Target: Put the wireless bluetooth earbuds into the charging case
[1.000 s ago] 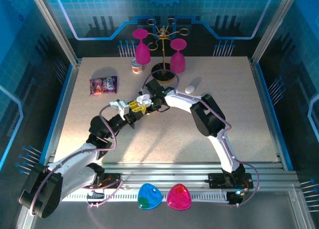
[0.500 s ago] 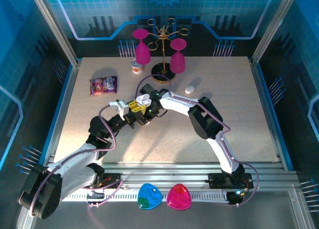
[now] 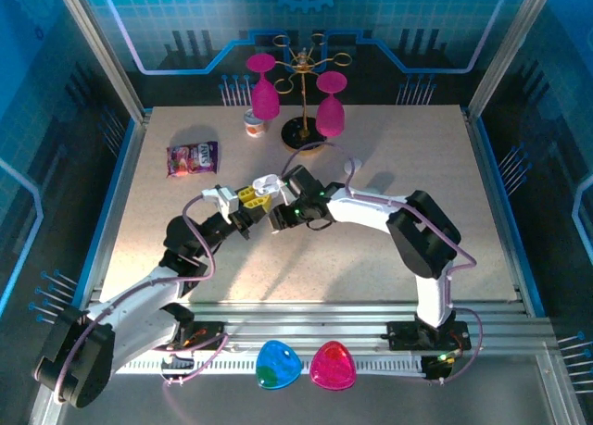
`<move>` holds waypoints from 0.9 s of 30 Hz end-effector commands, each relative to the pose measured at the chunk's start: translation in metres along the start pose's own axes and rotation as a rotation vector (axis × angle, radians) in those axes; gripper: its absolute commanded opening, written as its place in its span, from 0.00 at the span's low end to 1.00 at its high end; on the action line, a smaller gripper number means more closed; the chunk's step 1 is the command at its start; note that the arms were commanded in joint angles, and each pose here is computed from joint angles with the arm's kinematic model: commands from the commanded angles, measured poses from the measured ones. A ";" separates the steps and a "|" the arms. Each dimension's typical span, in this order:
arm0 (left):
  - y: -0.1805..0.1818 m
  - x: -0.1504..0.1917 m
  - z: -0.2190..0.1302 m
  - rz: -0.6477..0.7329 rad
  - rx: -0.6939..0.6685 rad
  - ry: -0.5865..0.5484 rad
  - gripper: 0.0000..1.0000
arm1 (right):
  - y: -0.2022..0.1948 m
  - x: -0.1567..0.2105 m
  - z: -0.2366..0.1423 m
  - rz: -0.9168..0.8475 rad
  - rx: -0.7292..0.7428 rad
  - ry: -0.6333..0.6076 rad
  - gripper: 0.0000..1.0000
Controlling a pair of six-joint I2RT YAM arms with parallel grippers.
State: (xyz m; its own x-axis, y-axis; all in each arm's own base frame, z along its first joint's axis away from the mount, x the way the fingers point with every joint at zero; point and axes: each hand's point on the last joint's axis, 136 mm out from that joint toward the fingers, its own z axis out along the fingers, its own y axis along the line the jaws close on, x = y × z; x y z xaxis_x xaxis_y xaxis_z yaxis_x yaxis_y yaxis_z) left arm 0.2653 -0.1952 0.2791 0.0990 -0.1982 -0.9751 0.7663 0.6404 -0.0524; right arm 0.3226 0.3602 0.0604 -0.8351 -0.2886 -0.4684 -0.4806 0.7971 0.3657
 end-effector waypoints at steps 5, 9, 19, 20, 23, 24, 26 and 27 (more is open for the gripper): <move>-0.004 -0.007 -0.001 0.024 0.019 -0.025 0.04 | -0.004 0.005 0.010 0.219 0.004 0.046 0.40; -0.004 -0.006 -0.002 0.021 0.018 -0.025 0.04 | -0.006 0.009 0.017 0.239 0.018 0.076 0.34; -0.004 -0.004 -0.003 0.024 0.014 -0.016 0.04 | -0.004 0.015 0.032 0.225 0.009 0.132 0.34; -0.004 -0.004 -0.002 0.024 0.014 -0.016 0.04 | -0.003 0.015 0.033 0.222 0.007 0.135 0.34; -0.003 -0.004 -0.001 0.025 0.014 -0.016 0.04 | 0.000 0.016 0.034 0.214 -0.004 0.145 0.34; -0.003 -0.004 -0.001 0.025 0.015 -0.016 0.04 | 0.002 0.017 0.035 0.208 -0.008 0.149 0.34; -0.002 -0.004 0.000 0.026 0.014 -0.016 0.04 | 0.004 0.018 0.035 0.203 -0.011 0.157 0.34; -0.002 -0.004 0.000 0.024 0.016 -0.016 0.04 | 0.005 0.018 0.036 0.200 -0.014 0.159 0.34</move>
State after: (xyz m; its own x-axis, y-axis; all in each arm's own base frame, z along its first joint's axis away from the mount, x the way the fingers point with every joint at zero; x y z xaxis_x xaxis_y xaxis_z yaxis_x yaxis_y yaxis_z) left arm 0.2654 -0.1952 0.2787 0.0982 -0.1976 -0.9754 0.7662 0.6405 -0.0526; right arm 0.3229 0.3704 0.0278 -0.9449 -0.1690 -0.2802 -0.2839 0.8492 0.4453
